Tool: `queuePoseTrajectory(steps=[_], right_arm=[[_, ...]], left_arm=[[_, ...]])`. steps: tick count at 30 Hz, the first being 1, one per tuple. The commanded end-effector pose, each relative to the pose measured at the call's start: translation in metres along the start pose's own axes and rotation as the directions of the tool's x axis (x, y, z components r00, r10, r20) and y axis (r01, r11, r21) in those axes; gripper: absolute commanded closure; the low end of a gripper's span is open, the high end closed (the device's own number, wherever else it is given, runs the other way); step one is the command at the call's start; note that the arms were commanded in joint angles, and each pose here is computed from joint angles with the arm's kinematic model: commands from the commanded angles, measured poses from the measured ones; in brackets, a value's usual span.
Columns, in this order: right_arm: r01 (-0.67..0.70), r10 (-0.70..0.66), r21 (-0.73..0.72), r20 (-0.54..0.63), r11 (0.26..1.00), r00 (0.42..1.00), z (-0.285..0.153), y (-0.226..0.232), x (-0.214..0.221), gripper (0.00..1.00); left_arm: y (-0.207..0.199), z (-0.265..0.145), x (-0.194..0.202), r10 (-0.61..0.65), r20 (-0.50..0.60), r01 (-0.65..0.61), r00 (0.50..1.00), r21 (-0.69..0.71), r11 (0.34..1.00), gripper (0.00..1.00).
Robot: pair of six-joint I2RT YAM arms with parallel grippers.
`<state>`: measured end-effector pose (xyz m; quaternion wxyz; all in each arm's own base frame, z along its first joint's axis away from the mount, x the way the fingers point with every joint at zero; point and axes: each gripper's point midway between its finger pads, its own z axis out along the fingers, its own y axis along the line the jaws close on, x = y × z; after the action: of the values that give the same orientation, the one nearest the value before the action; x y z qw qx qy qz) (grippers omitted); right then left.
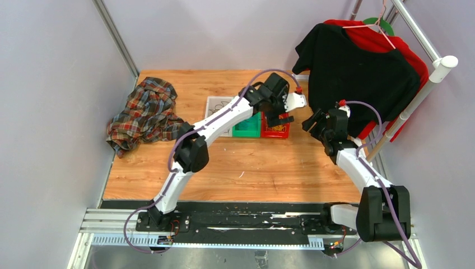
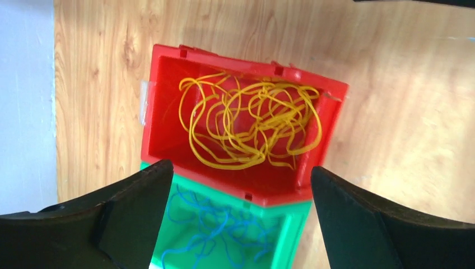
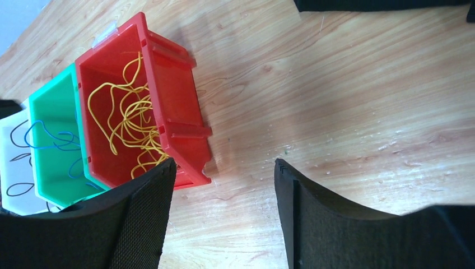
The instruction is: Untangle the cables
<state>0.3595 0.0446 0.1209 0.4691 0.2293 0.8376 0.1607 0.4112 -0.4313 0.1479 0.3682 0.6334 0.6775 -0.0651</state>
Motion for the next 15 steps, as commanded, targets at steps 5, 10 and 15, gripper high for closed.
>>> queuePoseTrajectory(steps=[5, 10, 15], right_arm=[[0.111, -0.112, 0.056, 0.012, 0.992, 0.994, -0.012, -0.004, -0.012, 0.33], [0.339, -0.356, 0.137, 0.123, 0.931, 0.926, -0.017, 0.001, -0.007, 0.32], [0.402, -0.467, 0.382, 0.093, 0.832, 0.879, -0.028, -0.042, -0.011, 0.31]], left_arm=[[-0.006, -0.171, -0.021, -0.162, 0.117, 0.144, 0.98, 0.152, 0.978, 0.02], [0.004, -0.249, 0.023, -0.406, 0.131, 0.394, 0.904, 0.112, 0.912, 0.02], [0.043, -0.282, 0.137, -0.601, 0.261, 0.649, 0.755, -0.165, 0.743, 0.02]])
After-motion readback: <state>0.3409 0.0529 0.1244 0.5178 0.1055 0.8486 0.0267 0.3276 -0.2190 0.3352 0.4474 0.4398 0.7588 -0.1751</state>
